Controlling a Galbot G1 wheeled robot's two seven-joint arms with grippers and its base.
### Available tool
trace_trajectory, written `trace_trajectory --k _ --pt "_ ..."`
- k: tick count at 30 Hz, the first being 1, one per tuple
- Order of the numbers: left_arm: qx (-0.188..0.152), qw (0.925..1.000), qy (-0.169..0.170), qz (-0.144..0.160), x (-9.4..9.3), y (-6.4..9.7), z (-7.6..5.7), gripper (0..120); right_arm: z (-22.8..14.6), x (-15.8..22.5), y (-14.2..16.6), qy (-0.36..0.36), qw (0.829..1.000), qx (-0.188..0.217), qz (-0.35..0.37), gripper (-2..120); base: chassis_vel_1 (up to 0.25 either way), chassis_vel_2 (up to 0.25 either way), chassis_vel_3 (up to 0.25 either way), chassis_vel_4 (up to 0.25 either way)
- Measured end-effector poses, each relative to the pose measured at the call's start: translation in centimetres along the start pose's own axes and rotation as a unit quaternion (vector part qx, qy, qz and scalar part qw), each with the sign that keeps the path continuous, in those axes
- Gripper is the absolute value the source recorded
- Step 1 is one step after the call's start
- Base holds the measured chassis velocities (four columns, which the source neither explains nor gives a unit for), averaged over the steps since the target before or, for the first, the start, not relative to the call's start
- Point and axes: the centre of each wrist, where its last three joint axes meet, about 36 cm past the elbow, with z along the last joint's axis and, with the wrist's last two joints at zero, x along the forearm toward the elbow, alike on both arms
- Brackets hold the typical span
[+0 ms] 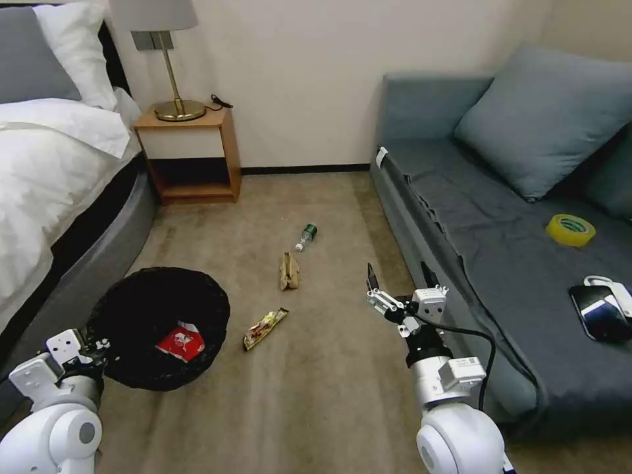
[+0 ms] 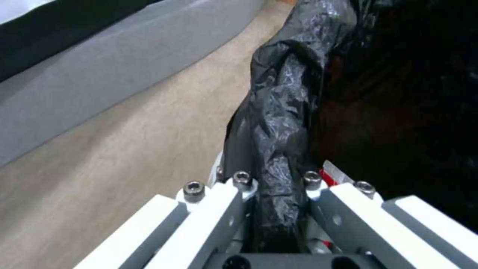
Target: Pick up the trash bin, then pick up the garbage on the floor and place it into the trash bin.
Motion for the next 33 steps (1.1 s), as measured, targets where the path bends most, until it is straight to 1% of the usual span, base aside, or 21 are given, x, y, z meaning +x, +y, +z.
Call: trace_trajectory --k 7,16,17,18,20,22,23,26,27,28,30,31,32,33 --pt "0.002 0.9999 -0.007 -0.009 0.1 0.5 -0.4 2 0.5 -0.1 0.2 0.003 1.000 0.000 -0.008 100 -0.258 0.254 0.246 -0.266" --pt "0.003 0.9999 -0.006 -0.008 0.1 0.4 -0.3 2 0.8 -0.3 0.0 -0.010 1.000 0.000 -0.019 100 -0.267 0.245 0.263 -0.250" --pt "0.004 1.0000 -0.006 -0.007 0.1 0.3 -0.2 2 1.1 -0.7 -0.2 -0.023 0.999 0.002 -0.033 100 -0.131 0.165 0.112 -0.134" --pt "0.004 1.0000 -0.006 -0.007 0.1 0.3 -0.2 2 1.1 -0.7 -0.2 -0.023 0.999 0.002 -0.033 100 -0.131 0.165 0.112 -0.134" --pt "0.005 1.0000 -0.005 -0.005 0.0 0.2 -0.2 2 1.7 -1.4 -0.4 -0.033 0.998 0.003 -0.056 100 -0.055 0.080 0.075 -0.090" --pt "0.005 1.0000 -0.004 -0.007 -0.1 0.3 -0.1 2 3.0 -3.1 -0.6 -0.031 0.995 0.008 -0.089 100 0.000 0.000 0.000 0.000" --pt "0.005 1.0000 -0.004 -0.007 -0.1 0.3 -0.1 2 3.0 -3.1 -0.6 -0.031 0.995 0.008 -0.089 100 0.000 0.000 0.000 0.000" --pt "0.004 0.9999 -0.003 -0.010 0.0 0.5 0.0 2 4.8 -6.3 -0.3 -0.011 0.991 0.024 -0.130 100 0.040 -0.031 -0.027 0.021" --pt "0.004 0.9999 -0.003 -0.011 0.0 0.6 0.0 2 5.4 -7.7 0.0 0.001 0.989 0.034 -0.145 100 0.000 0.000 0.000 0.000" --pt "0.004 0.9999 -0.003 -0.011 0.0 0.6 0.0 2 5.4 -7.7 0.0 0.001 0.989 0.034 -0.145 100 0.000 0.000 0.000 0.000" --pt "0.004 0.9999 -0.003 -0.013 -0.1 0.7 0.0 2 6.7 -10.1 0.3 0.028 0.980 0.070 -0.182 100 0.000 0.000 0.000 0.000" --pt "0.005 0.9999 -0.002 -0.013 -0.1 0.7 0.0 2 7.4 -11.1 0.2 0.042 0.973 0.094 -0.206 100 0.000 0.000 0.000 0.000" --pt "0.005 0.9999 -0.002 -0.013 -0.1 0.7 0.0 2 7.4 -11.1 0.2 0.042 0.973 0.094 -0.206 100 0.000 0.000 0.000 0.000" --pt "0.005 0.9999 -0.002 -0.014 -0.2 0.8 0.1 2 8.1 -12.0 -0.3 0.053 0.966 0.119 -0.225 100 0.000 0.000 0.000 0.000"
